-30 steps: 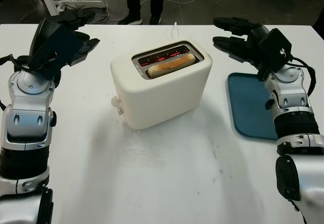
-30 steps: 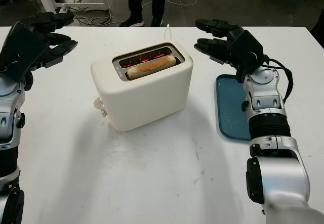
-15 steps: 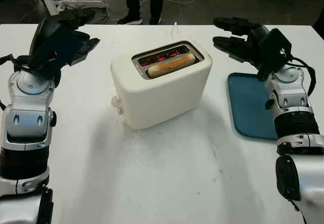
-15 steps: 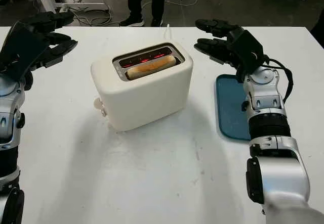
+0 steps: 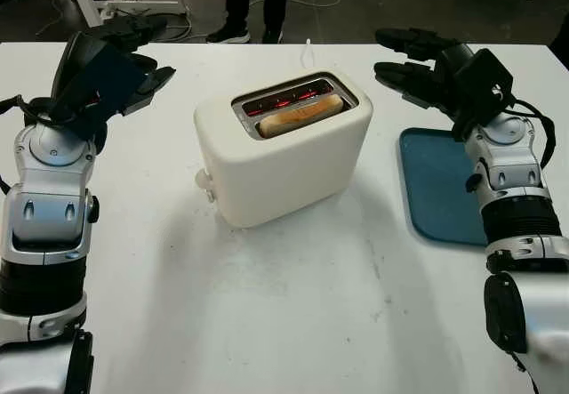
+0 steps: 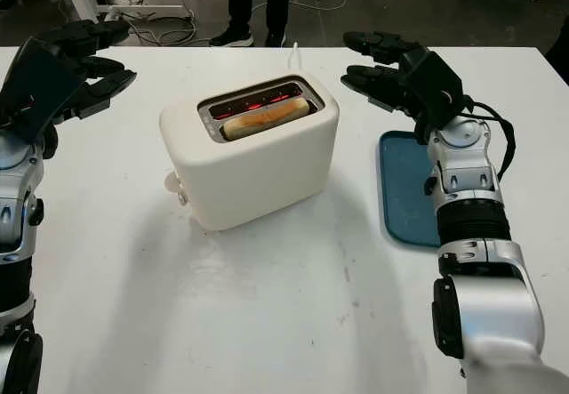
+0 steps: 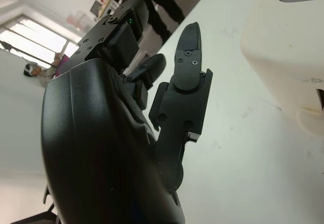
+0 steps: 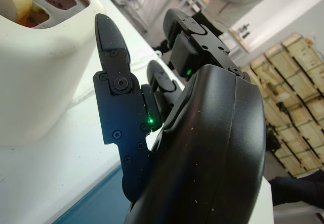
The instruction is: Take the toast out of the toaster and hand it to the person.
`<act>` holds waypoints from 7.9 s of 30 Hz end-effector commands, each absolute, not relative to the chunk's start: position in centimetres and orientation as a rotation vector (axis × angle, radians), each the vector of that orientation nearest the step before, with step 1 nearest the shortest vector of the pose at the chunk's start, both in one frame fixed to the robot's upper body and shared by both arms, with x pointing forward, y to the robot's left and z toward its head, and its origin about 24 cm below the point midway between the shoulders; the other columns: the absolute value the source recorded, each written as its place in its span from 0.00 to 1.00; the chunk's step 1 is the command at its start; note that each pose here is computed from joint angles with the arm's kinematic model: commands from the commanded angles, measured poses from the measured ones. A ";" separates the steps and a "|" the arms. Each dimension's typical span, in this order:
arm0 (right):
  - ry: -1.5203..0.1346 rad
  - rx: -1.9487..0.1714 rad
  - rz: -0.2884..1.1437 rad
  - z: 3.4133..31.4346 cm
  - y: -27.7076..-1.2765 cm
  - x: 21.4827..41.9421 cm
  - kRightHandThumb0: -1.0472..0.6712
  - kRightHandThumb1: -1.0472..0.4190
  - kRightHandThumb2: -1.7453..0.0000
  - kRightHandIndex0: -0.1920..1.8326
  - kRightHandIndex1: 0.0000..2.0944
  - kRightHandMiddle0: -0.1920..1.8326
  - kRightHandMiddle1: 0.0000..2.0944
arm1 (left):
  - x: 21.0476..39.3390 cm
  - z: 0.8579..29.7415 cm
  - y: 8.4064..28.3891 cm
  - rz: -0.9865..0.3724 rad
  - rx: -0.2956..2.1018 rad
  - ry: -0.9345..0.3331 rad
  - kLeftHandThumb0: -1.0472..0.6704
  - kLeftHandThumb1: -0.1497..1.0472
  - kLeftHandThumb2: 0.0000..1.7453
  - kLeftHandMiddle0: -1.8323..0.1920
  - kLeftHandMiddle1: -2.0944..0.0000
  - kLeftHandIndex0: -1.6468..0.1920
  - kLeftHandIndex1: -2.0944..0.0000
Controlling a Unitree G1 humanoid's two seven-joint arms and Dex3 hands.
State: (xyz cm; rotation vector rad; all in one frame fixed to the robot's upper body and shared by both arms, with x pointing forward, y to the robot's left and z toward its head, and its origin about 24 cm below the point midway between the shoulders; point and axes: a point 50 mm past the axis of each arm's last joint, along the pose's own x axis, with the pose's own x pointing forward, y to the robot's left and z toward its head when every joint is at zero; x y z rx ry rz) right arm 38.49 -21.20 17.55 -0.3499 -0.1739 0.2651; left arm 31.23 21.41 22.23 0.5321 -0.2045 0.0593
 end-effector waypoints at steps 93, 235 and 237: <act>-0.174 -0.348 0.261 17.6 -20.6 38.4 0.37 0.09 1.00 0.40 0.00 0.38 0.00 | 31.1 22.0 21.5 0.067 0.473 -0.187 0.45 0.89 0.10 0.78 0.62 0.59 1.00; -0.550 -0.486 -0.041 28.4 -20.0 41.0 0.29 0.09 0.78 0.65 0.83 0.54 0.83 | 31.0 21.8 21.8 0.077 0.477 -0.185 0.47 0.89 0.11 0.80 0.62 0.59 1.00; -0.509 -0.444 -0.087 27.6 -20.4 41.2 0.31 0.09 0.77 0.66 0.83 0.55 0.83 | 31.0 21.8 21.8 0.078 0.489 -0.188 0.47 0.89 0.11 0.79 0.61 0.59 1.00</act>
